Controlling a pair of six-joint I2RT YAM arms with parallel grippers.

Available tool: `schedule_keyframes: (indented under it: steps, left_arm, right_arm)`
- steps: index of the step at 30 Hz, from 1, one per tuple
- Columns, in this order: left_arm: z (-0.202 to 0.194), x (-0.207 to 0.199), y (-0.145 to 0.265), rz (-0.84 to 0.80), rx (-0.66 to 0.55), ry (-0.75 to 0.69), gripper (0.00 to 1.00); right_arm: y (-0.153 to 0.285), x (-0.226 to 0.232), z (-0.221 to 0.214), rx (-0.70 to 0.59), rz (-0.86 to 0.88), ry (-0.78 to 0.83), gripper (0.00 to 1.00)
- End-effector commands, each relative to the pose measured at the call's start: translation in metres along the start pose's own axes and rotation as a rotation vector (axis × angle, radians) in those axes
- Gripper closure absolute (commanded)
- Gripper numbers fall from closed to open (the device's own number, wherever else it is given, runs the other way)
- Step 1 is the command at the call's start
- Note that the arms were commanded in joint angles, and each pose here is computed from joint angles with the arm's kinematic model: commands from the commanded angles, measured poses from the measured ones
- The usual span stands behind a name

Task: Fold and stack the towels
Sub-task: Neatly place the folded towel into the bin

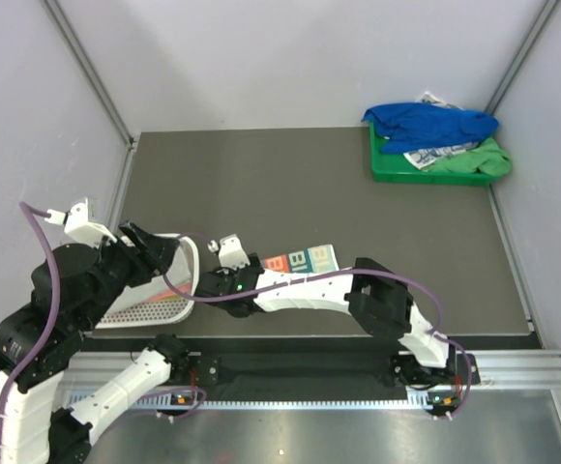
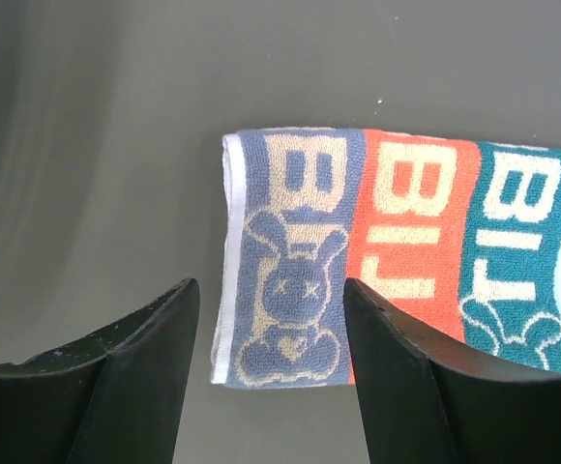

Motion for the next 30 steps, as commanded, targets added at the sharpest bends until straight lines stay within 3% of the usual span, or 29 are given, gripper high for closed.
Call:
schedule_keyframes:
  steps: [1,17,20,24,27,30]
  left_arm:
    - [0.001,-0.002,0.000,-0.024,-0.003,-0.019,0.36]
    - [-0.004,-0.002,-0.005,-0.027,0.020,-0.036,0.37]
    - [-0.004,-0.003,-0.005,-0.029,0.020,-0.034,0.37]
    - [-0.003,-0.004,-0.005,-0.034,0.019,-0.028,0.37]
    - [-0.003,-0.005,-0.007,-0.041,0.022,-0.028,0.38]
    - [-0.001,-0.006,-0.007,-0.047,0.012,-0.027,0.39]
  right_arm:
    - [0.009,-0.002,0.015,-0.004,0.027,-0.026,0.38]
    - [-0.044,-0.014,-0.023,0.157,0.020,0.006,0.40]
    - [-0.047,-0.014,-0.029,0.184,0.012,0.024,0.49]
    - [-0.047,-0.018,-0.033,0.213,0.018,0.016,0.81]
    - [-0.044,-0.020,-0.031,0.230,0.062,-0.026,0.93]
    - [-0.034,-0.028,-0.019,0.248,0.157,-0.105,0.98]
Point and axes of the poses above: each gripper's point midway between its finger pads, its own y axis back along the fingers, its own x axis along the line the jaws close on, z = x × y, the point moved 8 cm from there along y, back along the fingers, and after that the axes turned 15 degrees about -y, right-handed, at the moved point
